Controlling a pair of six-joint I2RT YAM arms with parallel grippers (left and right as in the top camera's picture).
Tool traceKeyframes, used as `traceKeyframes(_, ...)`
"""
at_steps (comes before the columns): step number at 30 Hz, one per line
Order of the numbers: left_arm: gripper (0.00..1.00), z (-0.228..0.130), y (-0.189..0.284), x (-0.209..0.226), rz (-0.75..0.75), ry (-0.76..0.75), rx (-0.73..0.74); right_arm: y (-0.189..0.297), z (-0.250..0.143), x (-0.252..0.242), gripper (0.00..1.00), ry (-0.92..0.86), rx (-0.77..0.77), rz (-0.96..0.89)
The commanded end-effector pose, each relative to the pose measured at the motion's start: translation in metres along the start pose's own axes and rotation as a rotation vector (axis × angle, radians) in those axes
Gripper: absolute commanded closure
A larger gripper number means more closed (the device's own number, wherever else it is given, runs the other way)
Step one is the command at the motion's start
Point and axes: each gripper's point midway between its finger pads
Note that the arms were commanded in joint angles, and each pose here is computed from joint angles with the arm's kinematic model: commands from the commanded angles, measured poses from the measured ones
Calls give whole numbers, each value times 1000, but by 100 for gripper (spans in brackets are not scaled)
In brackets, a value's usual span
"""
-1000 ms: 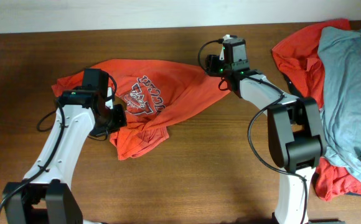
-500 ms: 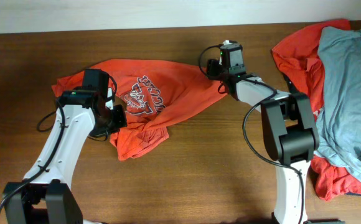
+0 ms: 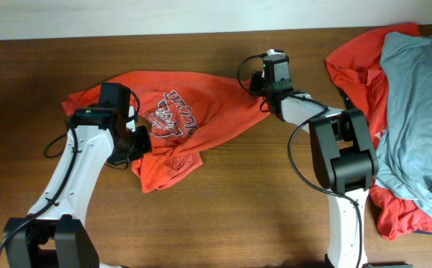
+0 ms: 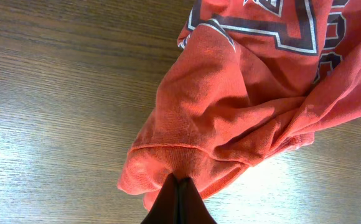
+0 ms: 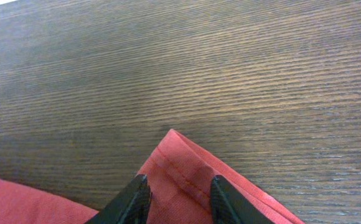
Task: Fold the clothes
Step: 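Grasp the orange shirt's right corner with the right gripper, then lift and stretch the orange shirt between both grippers, then lay it down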
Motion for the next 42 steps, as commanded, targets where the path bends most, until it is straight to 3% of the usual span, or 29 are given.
traceKeyframes(1,100,3,8,-5,-21,5,-21,-14,-27,-8,70,10,60,-25)
traceKeyframes(5,100,3,8,-5,-21,5,-22,-14,-24,-13,96,9,52,-45)
traceKeyframes(10,100,3,8,-5,-21,5,-22,-3,-10,-22,96,31,67,-64)
traceKeyframes(19,100,24,25,-11,-44,-54,-96,105,97,-62,96,6,62,-144)
traceKeyframes(26,100,69,101,-20,-83,-138,-288,236,160,-99,96,1,25,-218)
traceKeyframes(30,100,86,163,-17,-94,-141,-401,322,174,-119,96,-44,-32,-266)
traceKeyframes(36,100,82,254,-17,-99,-204,-541,438,185,-114,96,-47,-199,-292)
traceKeyframes(42,100,63,323,-18,-127,-218,-692,506,182,-100,96,-28,-319,-300)
Point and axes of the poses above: each gripper's point midway between its finger pads, its own y axis back along the fingers, its own x axis along the line the jaws close on, z = x × y, and after that the axes turned 3 degrees about y, right-handed
